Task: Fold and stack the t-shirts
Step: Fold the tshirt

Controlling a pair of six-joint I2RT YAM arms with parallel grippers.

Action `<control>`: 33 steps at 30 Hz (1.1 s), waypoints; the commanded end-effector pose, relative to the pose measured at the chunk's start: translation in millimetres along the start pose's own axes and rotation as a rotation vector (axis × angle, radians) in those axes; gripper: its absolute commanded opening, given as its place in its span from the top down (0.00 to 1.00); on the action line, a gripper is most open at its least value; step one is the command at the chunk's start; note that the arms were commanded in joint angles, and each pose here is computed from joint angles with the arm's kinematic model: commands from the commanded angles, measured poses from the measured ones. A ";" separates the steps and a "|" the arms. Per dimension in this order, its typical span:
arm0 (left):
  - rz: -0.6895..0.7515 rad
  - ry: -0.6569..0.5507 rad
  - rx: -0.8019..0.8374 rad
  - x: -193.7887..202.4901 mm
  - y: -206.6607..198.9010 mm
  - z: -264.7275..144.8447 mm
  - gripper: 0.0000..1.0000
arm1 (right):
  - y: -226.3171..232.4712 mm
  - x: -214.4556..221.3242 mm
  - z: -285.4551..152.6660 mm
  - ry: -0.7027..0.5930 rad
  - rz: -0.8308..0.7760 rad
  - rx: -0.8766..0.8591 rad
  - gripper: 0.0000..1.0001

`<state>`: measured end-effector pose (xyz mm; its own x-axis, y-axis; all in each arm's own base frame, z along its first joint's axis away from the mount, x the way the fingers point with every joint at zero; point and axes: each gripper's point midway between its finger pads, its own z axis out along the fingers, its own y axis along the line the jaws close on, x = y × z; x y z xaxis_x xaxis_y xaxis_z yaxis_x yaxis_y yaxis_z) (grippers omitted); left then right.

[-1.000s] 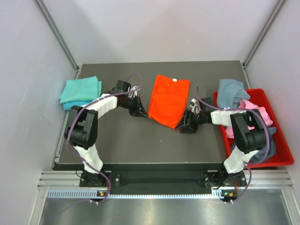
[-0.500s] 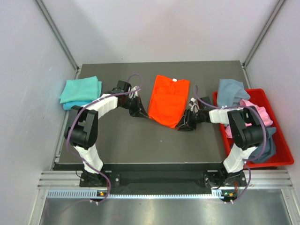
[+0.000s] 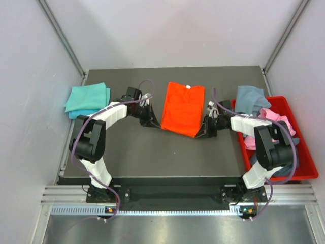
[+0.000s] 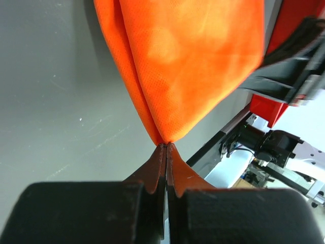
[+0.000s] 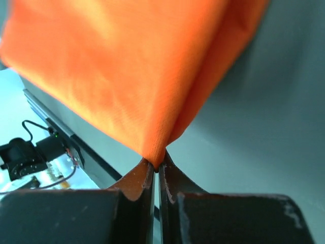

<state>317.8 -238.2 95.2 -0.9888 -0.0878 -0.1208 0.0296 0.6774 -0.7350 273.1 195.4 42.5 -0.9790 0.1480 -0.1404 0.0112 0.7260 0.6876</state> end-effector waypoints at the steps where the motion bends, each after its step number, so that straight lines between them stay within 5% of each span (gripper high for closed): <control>1: 0.100 -0.050 0.042 -5.7 -26.3 -20.5 1.00 | 30.3 -24.7 -34.7 -0.090 -0.148 -0.020 1.00; 21: 0.127 -0.064 0.124 11.6 -58.4 -34.8 1.00 | 70.7 -20.8 -92.9 -0.218 -0.288 -0.046 1.00; 33: 0.288 -0.159 0.085 -119.3 -83.4 4.7 1.00 | 74.7 -127.4 -78.4 -0.337 -0.290 -0.064 1.00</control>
<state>412.7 -284.4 164.3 -0.9305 -0.0378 -0.3643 0.2645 0.6186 -0.7399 331.3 183.3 136.2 -0.8962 0.1177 -0.4278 -0.2090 0.7385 0.6411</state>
